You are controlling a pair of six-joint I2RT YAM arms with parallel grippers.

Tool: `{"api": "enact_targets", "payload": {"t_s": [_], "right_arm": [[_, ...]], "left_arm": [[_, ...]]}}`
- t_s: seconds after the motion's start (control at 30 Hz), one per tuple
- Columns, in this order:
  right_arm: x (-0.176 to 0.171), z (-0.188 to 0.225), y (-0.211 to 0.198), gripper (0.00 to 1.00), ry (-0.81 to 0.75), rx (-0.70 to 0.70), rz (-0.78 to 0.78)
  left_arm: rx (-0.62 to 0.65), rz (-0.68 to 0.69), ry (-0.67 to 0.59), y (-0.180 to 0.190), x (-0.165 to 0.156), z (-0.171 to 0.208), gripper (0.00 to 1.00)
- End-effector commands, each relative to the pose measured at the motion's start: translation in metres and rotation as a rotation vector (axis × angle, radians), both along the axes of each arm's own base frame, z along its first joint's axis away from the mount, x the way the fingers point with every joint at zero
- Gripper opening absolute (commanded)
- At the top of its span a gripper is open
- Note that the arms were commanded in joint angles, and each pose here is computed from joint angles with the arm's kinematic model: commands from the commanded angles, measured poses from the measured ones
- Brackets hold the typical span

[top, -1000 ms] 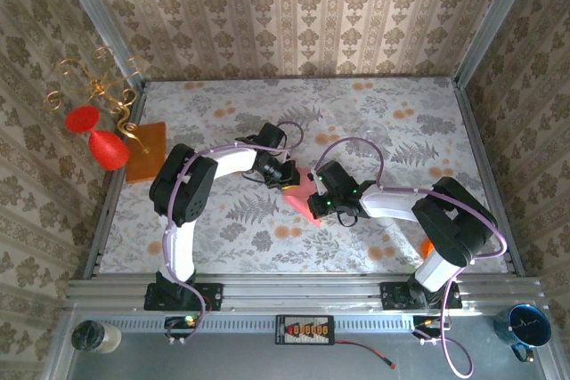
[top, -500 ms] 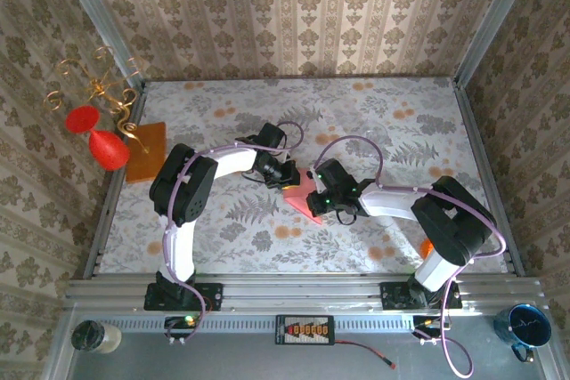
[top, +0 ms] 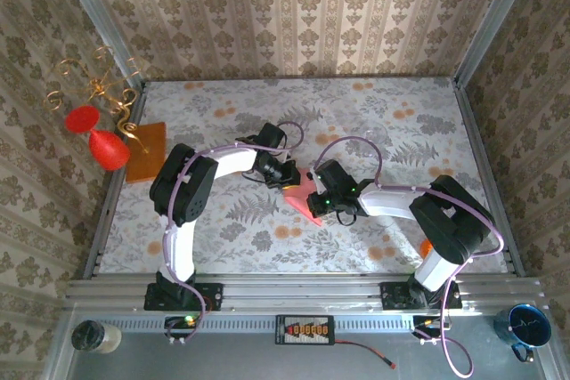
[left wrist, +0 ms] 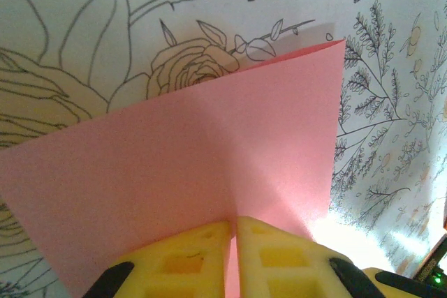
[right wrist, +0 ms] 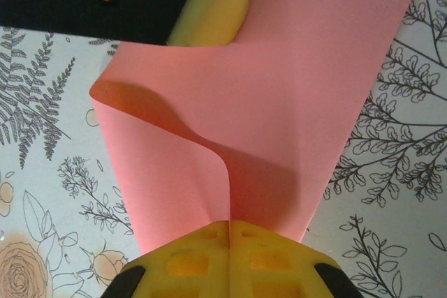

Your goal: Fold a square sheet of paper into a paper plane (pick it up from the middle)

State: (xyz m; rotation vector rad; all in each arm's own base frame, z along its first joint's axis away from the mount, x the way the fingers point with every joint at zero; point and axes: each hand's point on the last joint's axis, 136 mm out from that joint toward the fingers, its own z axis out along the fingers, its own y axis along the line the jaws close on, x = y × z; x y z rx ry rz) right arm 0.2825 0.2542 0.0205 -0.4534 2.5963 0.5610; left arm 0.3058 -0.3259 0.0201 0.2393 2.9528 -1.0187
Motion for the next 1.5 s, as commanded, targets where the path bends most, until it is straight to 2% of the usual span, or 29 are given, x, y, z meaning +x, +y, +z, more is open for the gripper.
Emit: {"api": "enact_targets", "payload": {"t_s": [0.0, 0.3, 0.47, 0.57, 0.77, 0.9, 1.07, 1.3, 1.47], "right_arm": [[-0.002, -0.004, -0.004, 0.06, 0.024, -0.022, -0.003], [-0.006, -0.013, -0.006, 0.06, 0.049, -0.029, -0.006], [-0.008, -0.016, -0.006, 0.06, 0.064, -0.026, -0.013], [-0.008, -0.017, -0.004, 0.06, 0.078, -0.013, -0.026], [-0.008, -0.017, 0.006, 0.06, 0.125, 0.051, -0.059], [-0.006, -0.016, 0.009, 0.06, 0.129, 0.062, -0.067], [-0.007, -0.018, 0.006, 0.06, 0.131, 0.046, -0.065], [-0.006, -0.019, 0.005, 0.06, 0.128, 0.037, -0.07], [-0.006, -0.019, 0.004, 0.06, 0.127, 0.034, -0.067]], "left_arm": [[0.103, -0.003, 0.052, 0.015, -0.012, -0.034, 0.12], [0.097, 0.012, 0.044, 0.014, -0.009, -0.03, 0.12], [0.052, 0.041, 0.008, 0.008, 0.0, -0.01, 0.13], [0.022, 0.108, -0.037, 0.011, 0.013, 0.012, 0.16], [-0.042, 0.303, -0.085, 0.046, 0.031, 0.044, 0.21], [-0.071, 0.361, -0.076, 0.058, 0.021, 0.055, 0.23], [-0.123, 0.391, -0.045, 0.046, 0.001, 0.06, 0.23], [-0.101, 0.424, 0.002, 0.021, -0.02, 0.045, 0.13], [-0.093, 0.42, 0.026, 0.007, -0.027, 0.036, 0.1]]}}
